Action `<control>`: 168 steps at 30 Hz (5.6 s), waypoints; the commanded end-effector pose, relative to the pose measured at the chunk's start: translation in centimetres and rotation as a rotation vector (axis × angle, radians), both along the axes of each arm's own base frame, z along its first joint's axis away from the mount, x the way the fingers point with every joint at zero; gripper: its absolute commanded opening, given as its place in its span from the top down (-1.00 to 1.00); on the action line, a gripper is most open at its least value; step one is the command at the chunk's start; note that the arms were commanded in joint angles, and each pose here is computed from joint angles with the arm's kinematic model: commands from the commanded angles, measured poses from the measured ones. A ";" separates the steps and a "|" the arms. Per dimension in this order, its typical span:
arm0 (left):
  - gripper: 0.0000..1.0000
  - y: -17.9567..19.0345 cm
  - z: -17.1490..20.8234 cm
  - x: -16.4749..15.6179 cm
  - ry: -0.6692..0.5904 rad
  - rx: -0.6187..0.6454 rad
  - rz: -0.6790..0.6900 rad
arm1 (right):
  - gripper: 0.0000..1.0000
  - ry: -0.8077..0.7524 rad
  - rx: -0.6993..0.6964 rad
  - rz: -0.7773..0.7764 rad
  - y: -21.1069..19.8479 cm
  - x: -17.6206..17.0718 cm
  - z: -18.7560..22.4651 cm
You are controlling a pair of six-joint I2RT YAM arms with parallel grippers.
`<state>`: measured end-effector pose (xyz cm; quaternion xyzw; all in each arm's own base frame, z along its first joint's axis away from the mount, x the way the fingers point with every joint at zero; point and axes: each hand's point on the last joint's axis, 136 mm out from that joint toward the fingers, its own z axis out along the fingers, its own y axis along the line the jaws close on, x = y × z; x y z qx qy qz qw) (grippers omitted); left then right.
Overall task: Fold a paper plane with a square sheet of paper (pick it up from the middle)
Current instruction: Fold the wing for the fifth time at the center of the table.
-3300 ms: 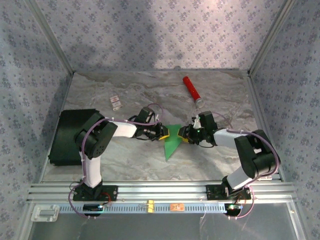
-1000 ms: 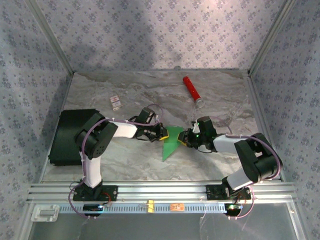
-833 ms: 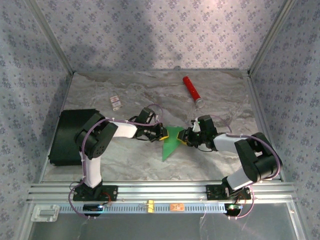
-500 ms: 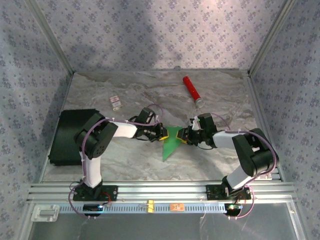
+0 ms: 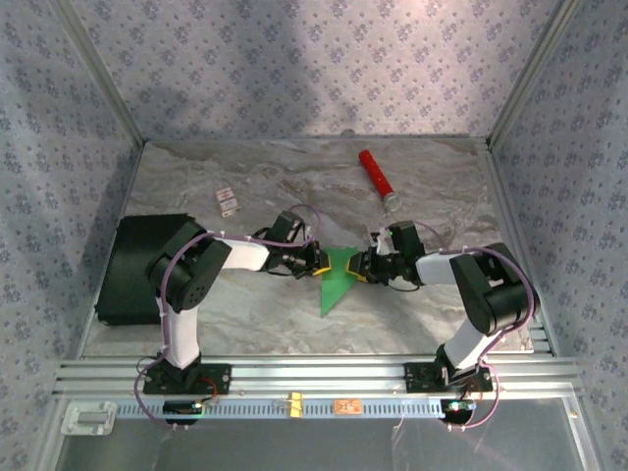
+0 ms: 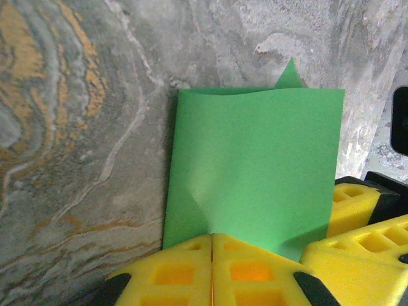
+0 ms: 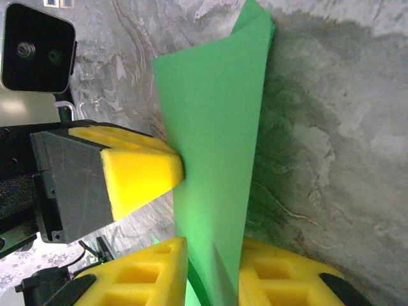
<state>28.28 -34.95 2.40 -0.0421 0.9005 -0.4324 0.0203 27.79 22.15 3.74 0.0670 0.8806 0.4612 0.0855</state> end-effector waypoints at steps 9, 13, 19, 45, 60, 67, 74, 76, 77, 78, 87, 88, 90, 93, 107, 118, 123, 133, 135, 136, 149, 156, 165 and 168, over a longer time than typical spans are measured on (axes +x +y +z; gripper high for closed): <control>0.85 0.0 -1.5 -0.9 0.029 0.015 -0.030 | 0.72 0.002 0.007 0.031 -0.1 0.8 -0.1; 0.69 -0.3 0.2 -0.3 -0.007 -0.006 -0.031 | 0.82 0.020 -0.001 -0.002 -0.3 0.8 -0.3; 0.31 0.2 4.3 0.9 -0.145 0.021 -0.011 | 0.89 0.032 -0.031 -0.159 -1.7 1.2 0.5; -0.03 -0.5 2.2 -7.4 -0.682 0.567 -0.430 | 0.85 0.080 -0.018 -0.350 -1.9 1.1 2.1; 0.24 -0.4 1.6 -7.0 -0.754 0.777 -0.446 | 0.84 0.082 -0.006 -0.358 -1.7 1.1 2.3; 0.34 -0.6 1.3 -7.1 -0.757 0.800 -0.470 | 0.84 0.080 -0.002 -0.358 -1.7 1.1 2.4; 0.45 -1.0 1.8 -6.9 -0.769 0.797 -0.463 | 0.83 0.082 -0.002 -0.357 -1.7 0.9 2.4; 0.45 -0.9 1.7 -6.9 -0.768 0.803 -0.465 | 0.83 0.078 -0.001 -0.356 -1.7 0.9 2.5; 0.45 -0.9 1.6 -6.9 -0.768 0.808 -0.466 | 0.83 0.079 -0.001 -0.357 -1.7 0.9 2.5; 0.45 -0.8 1.6 -6.9 -0.769 0.811 -0.469 | 0.83 0.079 -0.001 -0.357 -1.8 0.9 2.4; 0.29 -0.4 1.4 -7.0 -0.778 0.828 -0.486 | 0.88 0.075 -0.001 -0.360 -1.8 1.0 2.5; 0.26 -0.4 1.4 -7.1 -0.780 0.827 -0.490 | 0.89 0.072 -0.001 -0.360 -1.7 1.1 2.6; 0.24 -0.4 1.3 -7.2 -0.783 0.826 -0.499 | 0.89 0.070 -0.001 -0.358 -1.7 1.1 2.6; 0.19 -0.6 1.3 -7.5 -0.791 0.818 -0.515 | 0.89 0.071 -0.001 -0.358 -1.7 1.1 2.6; 0.22 -0.1 1.0 -7.2 -0.801 0.872 -0.509 | 0.90 0.070 0.004 -0.357 -1.6 1.2 2.8; 0.41 0.1 0.9 -7.1 -0.802 0.883 -0.510 | 0.90 0.071 0.004 -0.356 -1.6 1.1 2.8; 0.42 0.1 1.4 -7.1 -0.810 0.869 -0.495 | 0.90 0.072 0.002 -0.355 -1.6 1.1 2.8; 0.44 -0.3 2.0 -7.1 -0.820 0.827 -0.468 | 0.90 0.076 -0.006 -0.356 -1.7 1.0 2.5; 0.45 -0.4 2.0 -7.2 -0.820 0.824 -0.469 | 0.90 0.076 -0.007 -0.356 -1.7 1.0 2.5; 0.46 -0.3 2.0 -7.2 -0.818 0.824 -0.466 | 0.90 0.077 -0.007 -0.358 -1.7 1.0 2.5; 0.48 -0.1 2.3 -7.2 -0.833 0.809 -0.452 | 0.90 0.079 -0.010 -0.356 -1.7 1.0 2.4; 0.65 -0.1 1.9 -7.3 -0.823 0.811 -0.465 | 0.90 0.080 -0.011 -0.357 -1.7 1.0 2.3; 0.78 -0.1 1.7 -7.4 -0.818 0.812 -0.471 | 0.86 0.075 -0.008 -0.353 -1.6 1.0 2.5; 0.80 -0.1 1.6 -7.4 -0.815 0.809 -0.472 | 0.79 0.065 -0.017 -0.347 -1.7 1.0 2.6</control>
